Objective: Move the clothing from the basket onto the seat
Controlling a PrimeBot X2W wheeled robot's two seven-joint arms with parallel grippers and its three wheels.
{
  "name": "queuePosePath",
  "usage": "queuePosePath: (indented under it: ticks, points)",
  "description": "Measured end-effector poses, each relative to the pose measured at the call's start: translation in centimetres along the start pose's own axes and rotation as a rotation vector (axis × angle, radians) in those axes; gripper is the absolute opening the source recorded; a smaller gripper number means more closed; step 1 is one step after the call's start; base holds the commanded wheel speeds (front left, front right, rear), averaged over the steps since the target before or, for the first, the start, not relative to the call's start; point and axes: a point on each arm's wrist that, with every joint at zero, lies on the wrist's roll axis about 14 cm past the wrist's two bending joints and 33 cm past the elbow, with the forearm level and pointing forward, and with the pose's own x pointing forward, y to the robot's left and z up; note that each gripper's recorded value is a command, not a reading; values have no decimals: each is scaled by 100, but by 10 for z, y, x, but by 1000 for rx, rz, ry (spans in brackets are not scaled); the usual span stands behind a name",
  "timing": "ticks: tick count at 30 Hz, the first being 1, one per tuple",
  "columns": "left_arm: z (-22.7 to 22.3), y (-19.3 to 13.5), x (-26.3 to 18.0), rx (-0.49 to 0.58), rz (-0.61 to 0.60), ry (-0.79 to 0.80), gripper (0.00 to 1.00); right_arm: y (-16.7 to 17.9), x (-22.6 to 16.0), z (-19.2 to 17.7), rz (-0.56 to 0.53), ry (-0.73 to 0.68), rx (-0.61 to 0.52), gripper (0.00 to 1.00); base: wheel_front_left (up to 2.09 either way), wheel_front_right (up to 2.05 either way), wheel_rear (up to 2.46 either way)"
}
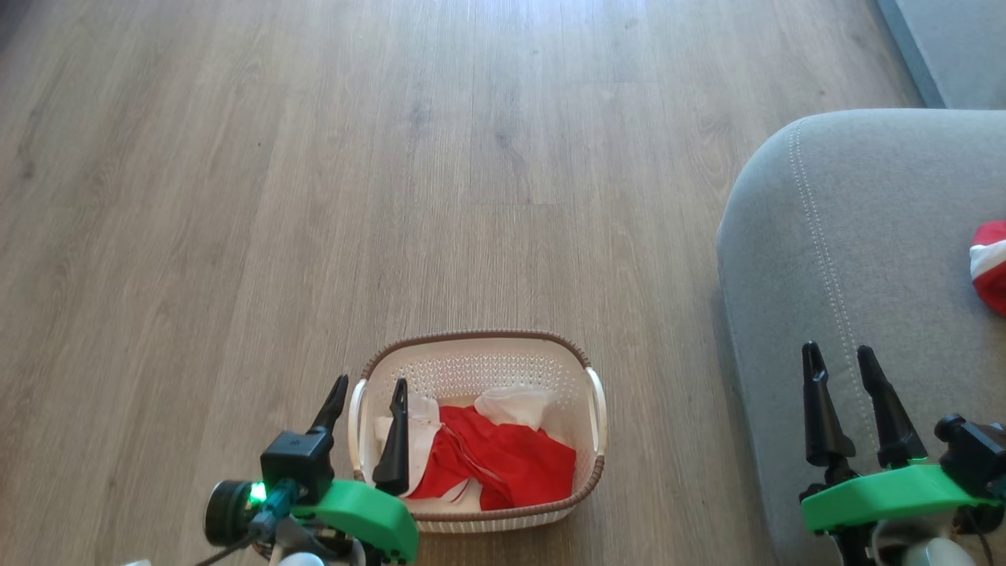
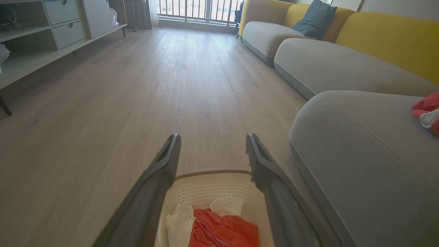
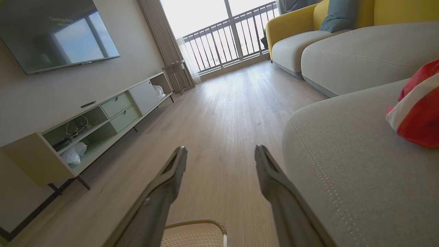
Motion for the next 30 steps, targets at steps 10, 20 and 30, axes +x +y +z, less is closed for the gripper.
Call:
queuePosePath:
  ticks: [10,20,30]
  points:
    - [-5,1,1,-7,5,18,100,-2,-2,0,-6,-1,-11,100,0,0,0]
    - [-8,2,-1,-4,7,25,100,1,-2,0,6,1,-26,100,0,0,0]
    - [-12,0,0,-3,-3,39,100,1,-3,-1,5,6,-31,100,0,0,0]
